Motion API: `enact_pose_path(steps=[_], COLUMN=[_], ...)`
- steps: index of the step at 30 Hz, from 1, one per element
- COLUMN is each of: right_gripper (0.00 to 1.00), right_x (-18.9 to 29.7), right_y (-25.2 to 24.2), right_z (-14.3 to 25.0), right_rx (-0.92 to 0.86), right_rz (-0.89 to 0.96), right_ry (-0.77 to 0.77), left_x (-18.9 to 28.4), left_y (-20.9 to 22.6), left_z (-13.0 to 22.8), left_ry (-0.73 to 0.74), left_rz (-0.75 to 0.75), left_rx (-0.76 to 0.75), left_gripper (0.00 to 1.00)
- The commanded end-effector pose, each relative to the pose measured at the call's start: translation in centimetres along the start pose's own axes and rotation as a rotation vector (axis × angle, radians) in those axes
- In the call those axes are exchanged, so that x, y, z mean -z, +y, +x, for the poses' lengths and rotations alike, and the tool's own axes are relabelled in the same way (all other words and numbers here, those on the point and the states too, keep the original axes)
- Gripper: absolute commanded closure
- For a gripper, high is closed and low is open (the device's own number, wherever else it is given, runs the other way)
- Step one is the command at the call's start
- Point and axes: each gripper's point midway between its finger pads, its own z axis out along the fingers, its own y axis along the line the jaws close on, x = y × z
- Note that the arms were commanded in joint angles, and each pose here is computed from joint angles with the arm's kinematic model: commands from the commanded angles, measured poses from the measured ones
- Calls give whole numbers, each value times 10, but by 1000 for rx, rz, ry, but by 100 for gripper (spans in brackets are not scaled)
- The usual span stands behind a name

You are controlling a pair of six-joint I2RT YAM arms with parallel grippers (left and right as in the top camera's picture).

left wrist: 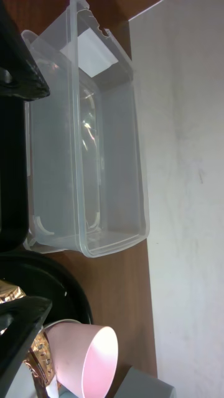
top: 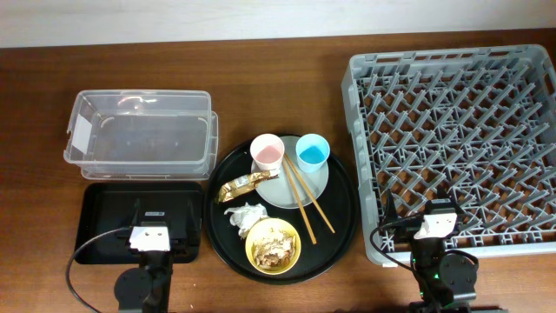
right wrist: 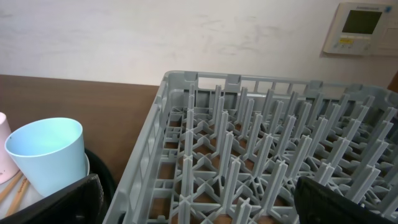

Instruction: Sort waste into correct bins and load items into the dishwasher rack

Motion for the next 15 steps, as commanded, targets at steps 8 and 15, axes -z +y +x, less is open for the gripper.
enact_pose_path(steps=[8, 15], right_gripper=[2, 2], right_x=[0, 0], right_y=[-1, -1], right_z=[3, 3], right_rx=[-1, -1], right_rz=[10, 9], right_ry=[6, 6], left_x=[0, 0], left_y=[0, -4], left_z=[0, -1], left_ry=[-4, -11], left_rz=[-3, 22], left_rx=[-19, -19], left_gripper=[1, 1])
